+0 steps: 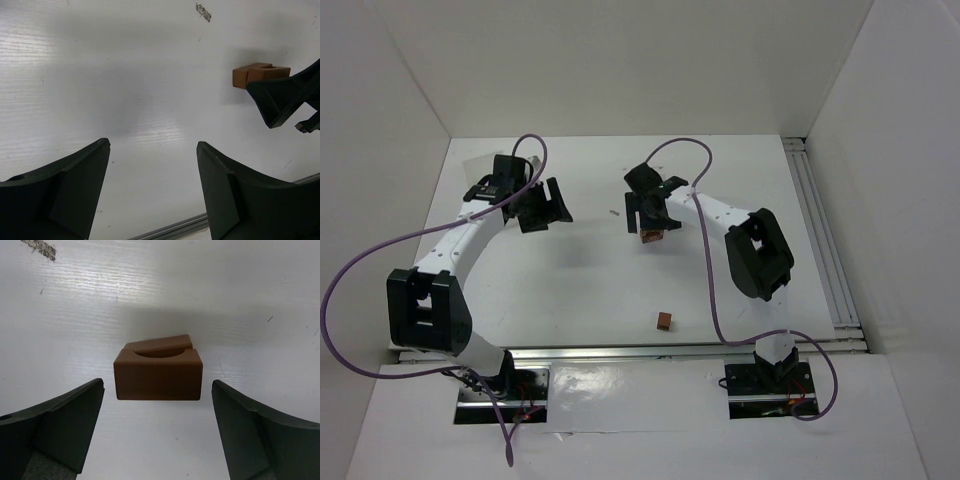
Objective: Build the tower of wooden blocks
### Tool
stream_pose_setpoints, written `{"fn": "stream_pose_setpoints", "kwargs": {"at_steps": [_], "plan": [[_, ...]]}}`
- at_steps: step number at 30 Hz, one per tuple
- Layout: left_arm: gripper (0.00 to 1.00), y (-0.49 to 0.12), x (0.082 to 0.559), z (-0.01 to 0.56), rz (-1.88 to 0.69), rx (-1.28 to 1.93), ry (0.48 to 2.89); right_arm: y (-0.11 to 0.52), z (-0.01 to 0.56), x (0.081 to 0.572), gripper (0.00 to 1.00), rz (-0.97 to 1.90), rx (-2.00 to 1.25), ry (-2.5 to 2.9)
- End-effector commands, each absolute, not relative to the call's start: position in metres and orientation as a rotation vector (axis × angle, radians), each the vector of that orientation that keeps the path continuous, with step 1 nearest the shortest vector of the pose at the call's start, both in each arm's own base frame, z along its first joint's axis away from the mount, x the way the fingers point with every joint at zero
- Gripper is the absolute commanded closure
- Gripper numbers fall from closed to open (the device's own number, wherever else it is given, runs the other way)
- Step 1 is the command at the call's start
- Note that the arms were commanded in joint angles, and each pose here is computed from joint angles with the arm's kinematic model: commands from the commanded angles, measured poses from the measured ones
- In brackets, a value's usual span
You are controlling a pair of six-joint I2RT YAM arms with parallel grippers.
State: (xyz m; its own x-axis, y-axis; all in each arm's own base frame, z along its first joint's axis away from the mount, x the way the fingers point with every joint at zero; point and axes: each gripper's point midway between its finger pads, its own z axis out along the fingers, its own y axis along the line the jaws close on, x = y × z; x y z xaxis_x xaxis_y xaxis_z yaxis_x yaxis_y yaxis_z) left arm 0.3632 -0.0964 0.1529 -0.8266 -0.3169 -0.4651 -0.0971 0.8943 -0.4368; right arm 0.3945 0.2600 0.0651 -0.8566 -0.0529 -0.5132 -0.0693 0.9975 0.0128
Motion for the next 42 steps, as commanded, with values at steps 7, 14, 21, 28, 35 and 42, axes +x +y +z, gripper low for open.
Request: {"fn": "stream_pose_setpoints", "kwargs": {"at_steps": [7, 14, 21, 28, 35, 42], "plan": [[0.18, -0.096, 0.363, 0.163, -0.557, -0.256, 2.476, 0.262, 0.066, 0.397, 0.05, -0.006, -0.229, 2.581], [0.18, -0.097, 0.364, 0.159, -0.559, -0.271, 2.486, 0.264, 0.058, 0.4, 0.05, 0.028, -0.349, 2.563], [0.18, -0.097, 0.366, 0.159, -0.563, -0.283, 2.486, 0.265, 0.05, 0.407, 0.09, 0.028, -0.362, 2.568], [0.18, -0.097, 0.368, 0.16, -0.563, -0.283, 2.486, 0.26, 0.047, 0.412, 0.16, 0.035, -0.33, 2.576], [0.18, -0.099, 0.37, 0.16, -0.575, -0.279, 2.487, 0.256, 0.044, 0.414, 0.25, 0.035, -0.306, 2.579], [0.18, -0.1, 0.374, 0.164, -0.583, -0.26, 2.479, 0.259, 0.048, 0.418, 0.33, 0.046, -0.301, 2.563]]}}
